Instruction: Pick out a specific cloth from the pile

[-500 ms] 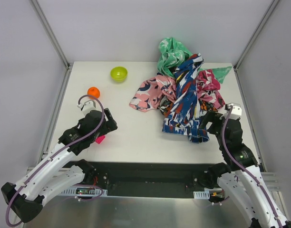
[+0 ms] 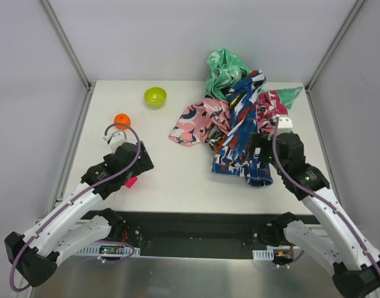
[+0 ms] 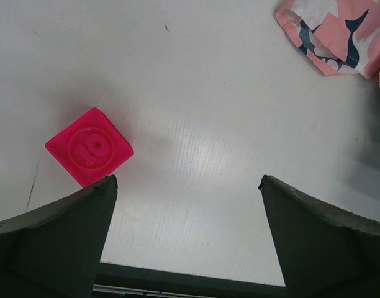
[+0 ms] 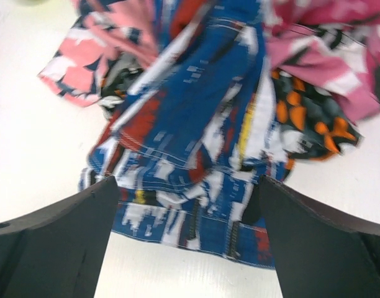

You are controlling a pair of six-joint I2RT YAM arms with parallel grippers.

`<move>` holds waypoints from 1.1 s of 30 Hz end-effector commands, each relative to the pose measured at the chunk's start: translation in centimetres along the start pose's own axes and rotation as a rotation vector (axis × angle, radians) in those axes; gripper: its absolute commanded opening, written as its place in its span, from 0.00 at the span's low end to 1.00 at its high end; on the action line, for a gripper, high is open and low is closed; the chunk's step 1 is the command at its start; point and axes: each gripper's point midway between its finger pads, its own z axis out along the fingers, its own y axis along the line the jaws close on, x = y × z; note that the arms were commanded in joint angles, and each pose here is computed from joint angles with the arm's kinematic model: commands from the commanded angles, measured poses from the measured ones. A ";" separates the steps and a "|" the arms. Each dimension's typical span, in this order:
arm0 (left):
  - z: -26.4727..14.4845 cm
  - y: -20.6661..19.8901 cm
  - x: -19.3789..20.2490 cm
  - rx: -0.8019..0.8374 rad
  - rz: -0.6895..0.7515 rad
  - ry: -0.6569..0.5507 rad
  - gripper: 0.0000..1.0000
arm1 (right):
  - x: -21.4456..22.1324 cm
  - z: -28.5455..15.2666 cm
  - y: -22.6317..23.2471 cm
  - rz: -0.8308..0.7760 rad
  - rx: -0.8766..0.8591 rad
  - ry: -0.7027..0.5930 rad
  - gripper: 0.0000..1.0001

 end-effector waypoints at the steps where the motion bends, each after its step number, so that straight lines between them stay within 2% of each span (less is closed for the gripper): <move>1: 0.2 0.3 0.3 -0.009 -0.009 0.011 0.99 | -3.4 1.3 3.5 -0.142 0.000 -0.037 0.96; 5: -0.1 0.2 0.9 0.021 -0.018 0.030 0.99 | -4.9 4.3 5.7 -0.227 0.143 -0.028 0.96; 11: -0.7 0.2 1.1 0.062 -0.028 0.020 0.99 | -4.5 9.4 8.9 -0.293 0.237 0.042 0.96; 17: -1.8 -0.2 0.5 0.120 -0.024 -0.001 0.99 | -0.3 15.8 9.8 -0.474 0.302 0.209 0.96; 25: -2.2 -0.4 0.1 0.136 -0.034 -0.013 0.99 | 6.9 23.4 11.2 -0.415 0.231 0.475 0.96; 27: -2.0 -0.3 0.1 0.124 -0.030 -0.013 0.99 | 8.2 24.8 11.6 -0.386 0.219 0.501 0.96; 32: -1.8 -0.5 0.0 0.112 -0.017 -0.002 0.99 | 10.0 25.8 8.9 -0.451 0.377 0.533 0.96; 33: -1.7 -0.4 0.0 0.101 -0.017 -0.005 0.99 | 10.4 25.9 8.5 -0.459 0.392 0.540 0.98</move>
